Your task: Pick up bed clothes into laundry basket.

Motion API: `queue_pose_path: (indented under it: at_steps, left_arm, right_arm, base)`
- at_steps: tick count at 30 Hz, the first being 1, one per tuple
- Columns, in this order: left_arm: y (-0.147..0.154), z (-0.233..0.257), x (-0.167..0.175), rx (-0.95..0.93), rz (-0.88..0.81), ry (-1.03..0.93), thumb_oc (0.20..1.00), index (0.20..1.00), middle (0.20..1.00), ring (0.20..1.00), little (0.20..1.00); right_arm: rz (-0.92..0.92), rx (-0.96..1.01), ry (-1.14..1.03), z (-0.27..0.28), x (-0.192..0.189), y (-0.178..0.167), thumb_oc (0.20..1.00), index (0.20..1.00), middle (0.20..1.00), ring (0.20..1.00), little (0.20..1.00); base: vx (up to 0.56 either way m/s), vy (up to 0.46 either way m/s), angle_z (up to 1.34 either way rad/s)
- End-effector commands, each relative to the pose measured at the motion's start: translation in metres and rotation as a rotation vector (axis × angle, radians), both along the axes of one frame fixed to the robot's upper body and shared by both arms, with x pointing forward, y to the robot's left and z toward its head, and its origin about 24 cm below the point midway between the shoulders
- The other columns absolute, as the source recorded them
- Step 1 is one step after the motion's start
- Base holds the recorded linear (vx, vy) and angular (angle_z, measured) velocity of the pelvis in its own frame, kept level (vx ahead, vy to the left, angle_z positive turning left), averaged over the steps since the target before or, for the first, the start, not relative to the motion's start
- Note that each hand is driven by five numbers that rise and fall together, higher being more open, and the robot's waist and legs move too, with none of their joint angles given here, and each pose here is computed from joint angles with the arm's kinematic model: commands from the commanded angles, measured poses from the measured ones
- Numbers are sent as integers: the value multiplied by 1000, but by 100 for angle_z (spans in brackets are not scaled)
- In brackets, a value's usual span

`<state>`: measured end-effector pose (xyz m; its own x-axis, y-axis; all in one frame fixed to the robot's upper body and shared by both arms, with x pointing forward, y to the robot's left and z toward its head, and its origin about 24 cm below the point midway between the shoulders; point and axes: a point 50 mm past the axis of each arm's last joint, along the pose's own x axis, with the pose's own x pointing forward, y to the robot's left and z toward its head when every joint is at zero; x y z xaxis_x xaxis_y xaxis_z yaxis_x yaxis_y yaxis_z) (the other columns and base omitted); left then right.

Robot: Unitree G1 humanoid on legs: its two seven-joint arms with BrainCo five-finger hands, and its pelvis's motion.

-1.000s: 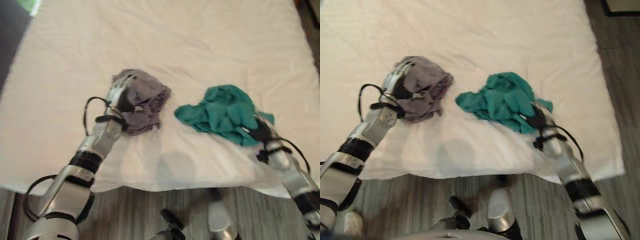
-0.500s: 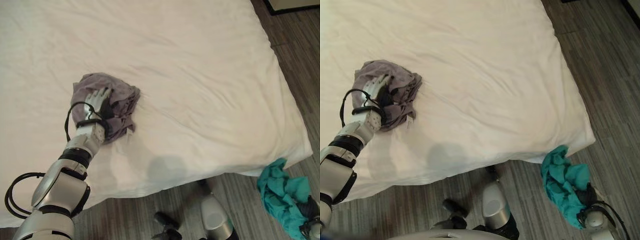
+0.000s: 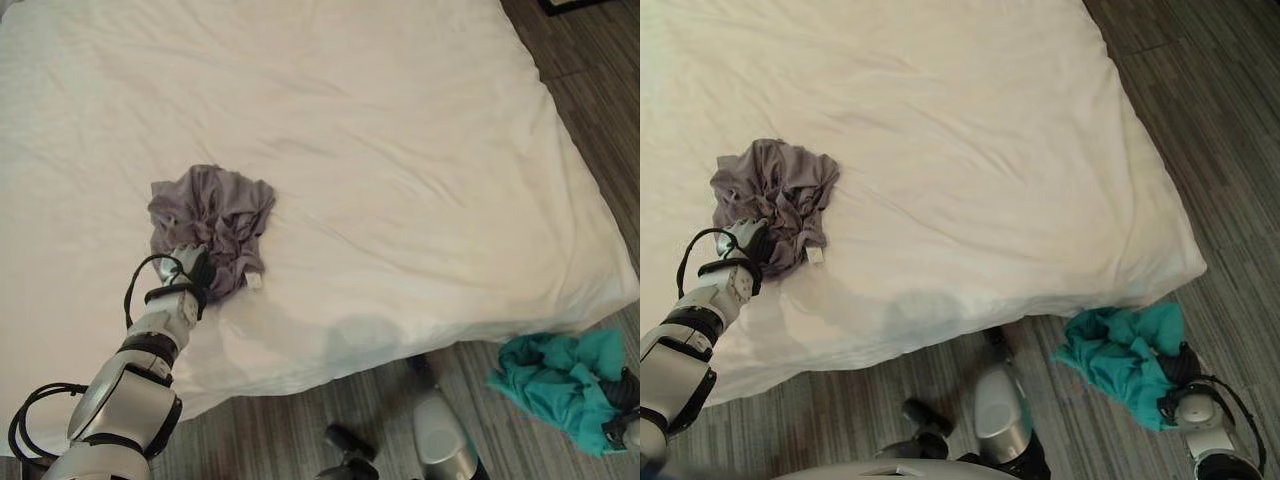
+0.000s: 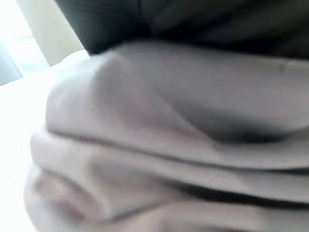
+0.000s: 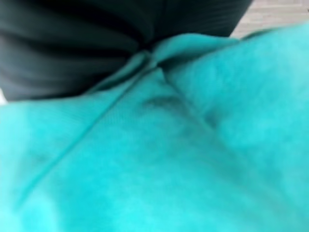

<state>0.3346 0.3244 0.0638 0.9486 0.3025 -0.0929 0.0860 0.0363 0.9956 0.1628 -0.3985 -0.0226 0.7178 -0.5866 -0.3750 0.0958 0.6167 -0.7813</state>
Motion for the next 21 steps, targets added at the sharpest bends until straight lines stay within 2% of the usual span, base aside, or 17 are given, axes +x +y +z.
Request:
queue_pose_path:
  at_steps: [1,2,5,6,8,10,11,13,15,17,20,21]
  left_arm:
    - [54,-32,-53,-48,233,191,200,200,200,200,200]
    - [54,-32,-53,-49,235,191,200,200,200,200,200]
    - [54,-5,-39,-205,246,-35,200,200,200,200,200]
    - [44,19,-26,-290,178,-217,200,200,200,200,200]
    - [37,31,-20,-315,135,-291,200,200,200,200,200]
    - [4,73,-2,-370,-70,-491,200,200,200,200,200]
    - [4,73,-3,-369,-70,-490,200,200,200,200,200]
    - [-21,104,3,-402,-213,-619,200,200,200,200,200]
    - [-51,135,0,-460,-377,-768,200,200,200,200,200]
    - [-68,148,-9,-584,-464,-889,200,200,200,200,200]
    - [-77,157,-23,-651,-533,-978,200,200,200,200,200]
    - [-91,162,-37,-713,-623,-1047,200,200,200,200,200]
  right_arm:
    - [-5,19,-133,19,13,-3,200,200,200,200,200]
    - [-3,20,-132,19,13,-2,200,200,200,200,200]
    - [74,22,-214,36,31,8,200,200,200,200,200]
    - [108,21,-237,43,34,12,200,200,200,200,200]
    - [104,28,-237,41,31,13,200,200,200,200,200]
    - [113,23,-279,45,22,18,200,200,200,200,200]
    - [114,24,-278,45,21,18,200,200,200,200,200]
    - [117,23,-330,49,18,24,200,200,200,200,200]
    - [129,25,-407,55,16,33,200,200,200,200,200]
    - [175,3,-517,74,27,44,200,200,200,200,200]
    - [215,-7,-568,83,35,53,200,200,200,200,200]
    - [267,-10,-617,92,42,66,200,200,200,200,200]
  base:
    - [81,52,-17]
    - [7,-27,-65]
    - [-5,-57,-113]
    - [36,16,-133]
    - [-14,40,-127]
    - [-20,170,-16]
    - [-2,144,10]
    - [-63,47,-34]
    - [-168,36,-43]
    - [-368,215,-86]
    - [-235,94,-162]
    - [-324,-39,-151]
